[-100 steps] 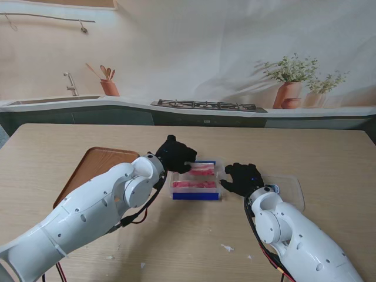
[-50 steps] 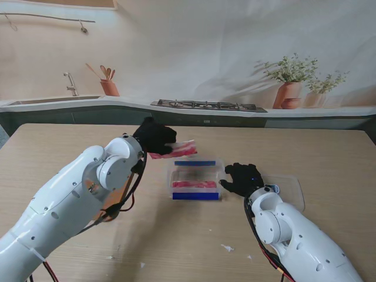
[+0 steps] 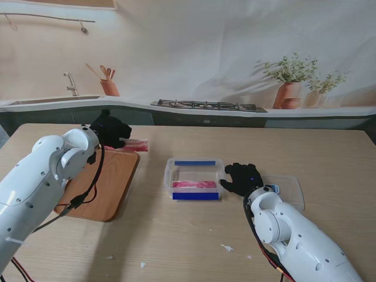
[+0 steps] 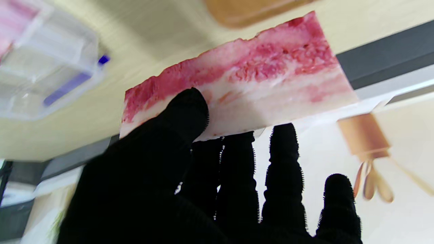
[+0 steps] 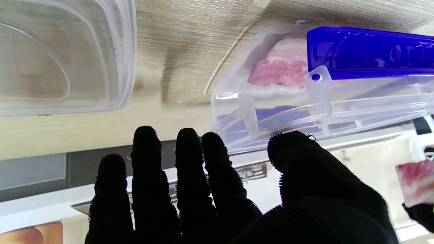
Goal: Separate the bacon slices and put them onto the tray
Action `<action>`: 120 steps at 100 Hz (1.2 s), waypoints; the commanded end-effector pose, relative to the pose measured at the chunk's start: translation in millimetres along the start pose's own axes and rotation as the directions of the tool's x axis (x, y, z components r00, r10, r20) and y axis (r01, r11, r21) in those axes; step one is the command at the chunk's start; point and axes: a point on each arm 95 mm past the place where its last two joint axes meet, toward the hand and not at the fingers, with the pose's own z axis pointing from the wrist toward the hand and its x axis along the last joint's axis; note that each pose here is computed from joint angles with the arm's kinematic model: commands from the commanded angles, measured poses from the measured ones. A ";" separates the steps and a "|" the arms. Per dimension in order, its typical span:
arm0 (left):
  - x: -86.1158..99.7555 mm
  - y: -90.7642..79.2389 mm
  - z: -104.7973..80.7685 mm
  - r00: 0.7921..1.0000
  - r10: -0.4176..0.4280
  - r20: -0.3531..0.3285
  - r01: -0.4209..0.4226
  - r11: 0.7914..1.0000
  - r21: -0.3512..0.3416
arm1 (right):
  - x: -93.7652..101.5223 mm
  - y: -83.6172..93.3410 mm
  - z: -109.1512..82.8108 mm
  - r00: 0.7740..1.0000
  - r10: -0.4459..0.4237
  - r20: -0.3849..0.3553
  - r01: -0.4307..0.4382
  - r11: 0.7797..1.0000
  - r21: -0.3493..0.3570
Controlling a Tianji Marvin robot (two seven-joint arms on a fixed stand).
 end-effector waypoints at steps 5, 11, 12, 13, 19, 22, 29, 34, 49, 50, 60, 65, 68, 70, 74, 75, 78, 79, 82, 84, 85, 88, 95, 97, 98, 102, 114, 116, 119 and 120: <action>-30.4 17.7 -8.5 0.997 0.027 0.066 -0.020 0.994 -0.108 | 5.4 -11.3 -2.4 1.000 0.008 -0.003 -0.007 0.999 0.037; -38.0 25.5 -10.5 0.996 0.037 0.085 -0.026 0.991 -0.129 | 5.7 -11.6 -2.1 1.000 0.006 -0.003 -0.006 0.999 0.039; -39.0 26.6 -10.9 0.995 0.039 0.088 -0.027 0.991 -0.132 | 5.8 -11.7 -2.0 1.000 0.006 -0.003 -0.006 0.999 0.039; -39.9 27.8 -11.2 0.995 0.040 0.090 -0.027 0.990 -0.135 | 5.9 -11.7 -1.9 1.000 0.006 -0.004 -0.006 0.999 0.040; -44.6 34.8 -12.5 0.994 0.043 0.105 -0.026 0.987 -0.156 | 6.5 -12.0 -1.4 1.000 0.004 -0.006 -0.004 0.999 0.043; -46.6 38.3 -12.9 0.993 0.044 0.110 -0.025 0.985 -0.169 | 6.8 -12.1 -1.2 1.000 0.003 -0.006 -0.003 0.999 0.045; -51.8 47.1 -12.5 0.991 0.050 0.122 -0.025 0.979 -0.201 | 7.1 -12.3 -0.9 1.000 0.001 -0.007 -0.001 0.999 0.046; -55.1 53.0 -11.3 0.989 0.054 0.134 -0.022 0.973 -0.228 | 6.9 -12.3 -0.9 1.000 0.000 -0.008 0.000 0.999 0.046; -62.3 66.8 -8.3 0.985 0.071 0.155 -0.023 0.956 -0.293 | 6.2 -12.2 -1.3 1.000 -0.002 -0.006 0.002 0.999 0.043; -62.6 67.5 -8.0 0.985 0.073 0.155 -0.024 0.955 -0.296 | 6.1 -12.2 -1.3 1.000 -0.002 -0.005 0.002 0.999 0.043; -64.5 74.4 -5.4 0.985 0.089 0.150 -0.035 0.943 -0.332 | 6.0 -12.2 -1.3 1.000 -0.002 -0.004 0.002 0.999 0.043; -64.5 77.1 -4.1 0.985 0.092 0.147 -0.036 0.937 -0.348 | 6.0 -12.3 -1.3 1.000 -0.002 -0.004 0.002 0.999 0.043; -64.2 78.8 -3.1 0.985 0.089 0.146 -0.032 0.935 -0.354 | 6.0 -12.3 -1.3 1.000 -0.003 -0.004 0.003 0.999 0.044; -63.8 79.7 -2.4 0.986 0.086 0.145 -0.029 0.934 -0.356 | 6.0 -12.3 -1.3 1.000 -0.003 -0.004 0.003 0.999 0.044; -62.9 81.4 -1.3 0.986 0.082 0.144 -0.025 0.932 -0.362 | 5.9 -12.4 -1.3 1.000 -0.003 -0.004 0.003 0.999 0.044; -62.7 81.9 -1.0 0.986 0.082 0.144 -0.025 0.931 -0.363 | 5.9 -12.4 -1.3 1.000 -0.003 -0.004 0.003 0.999 0.044; -62.3 83.2 -0.1 0.986 0.085 0.142 -0.027 0.930 -0.366 | 5.8 -12.3 -1.4 1.000 -0.003 -0.003 0.003 0.999 0.044; -62.2 83.6 0.2 0.986 0.086 0.141 -0.029 0.930 -0.367 | 5.8 -12.3 -1.4 1.000 -0.003 -0.003 0.003 0.999 0.044; -61.9 84.5 1.2 0.986 0.088 0.141 -0.030 0.928 -0.371 | 5.7 -12.3 -1.5 1.000 -0.003 -0.003 0.003 0.999 0.043; -61.5 85.2 1.8 0.986 0.087 0.142 -0.028 0.926 -0.376 | 5.6 -12.2 -1.5 1.000 -0.003 -0.003 0.003 0.999 0.043; -61.4 85.5 2.1 0.986 0.087 0.143 -0.026 0.925 -0.379 | 5.6 -12.2 -1.6 1.000 -0.003 -0.003 0.003 0.999 0.043; -61.2 87.0 3.0 0.986 0.086 0.146 -0.023 0.922 -0.387 | 5.5 -12.2 -1.6 1.000 -0.003 -0.003 0.003 0.999 0.042; -61.3 90.1 5.5 0.985 0.086 0.149 -0.021 0.918 -0.395 | 5.3 -12.2 -1.8 1.000 -0.003 -0.002 0.003 0.999 0.042; -61.3 90.8 6.1 0.985 0.087 0.151 -0.021 0.918 -0.396 | 5.2 -12.2 -1.9 1.000 -0.002 -0.002 0.003 0.999 0.041; -61.3 91.2 6.5 0.985 0.088 0.151 -0.021 0.918 -0.396 | 5.2 -12.2 -1.9 1.000 -0.002 -0.002 0.002 0.999 0.041; -61.6 92.5 7.7 0.984 0.093 0.152 -0.025 0.917 -0.397 | 5.1 -12.2 -2.0 1.000 -0.002 -0.002 0.002 0.999 0.041; -62.3 96.5 10.7 0.983 0.103 0.152 -0.035 0.919 -0.393 | 4.8 -12.2 -2.1 1.000 -0.002 -0.001 0.002 0.999 0.041; -62.3 97.2 11.3 0.983 0.102 0.153 -0.035 0.920 -0.391 | 4.7 -12.2 -2.1 1.000 -0.002 -0.001 0.002 0.999 0.041; -62.5 98.3 12.1 0.983 0.102 0.152 -0.036 0.922 -0.385 | 4.6 -12.2 -2.2 1.000 -0.003 -0.001 0.003 0.999 0.041; -62.6 98.5 12.4 0.983 0.102 0.151 -0.037 0.923 -0.383 | 4.6 -12.2 -2.2 1.000 -0.003 -0.001 0.003 0.999 0.041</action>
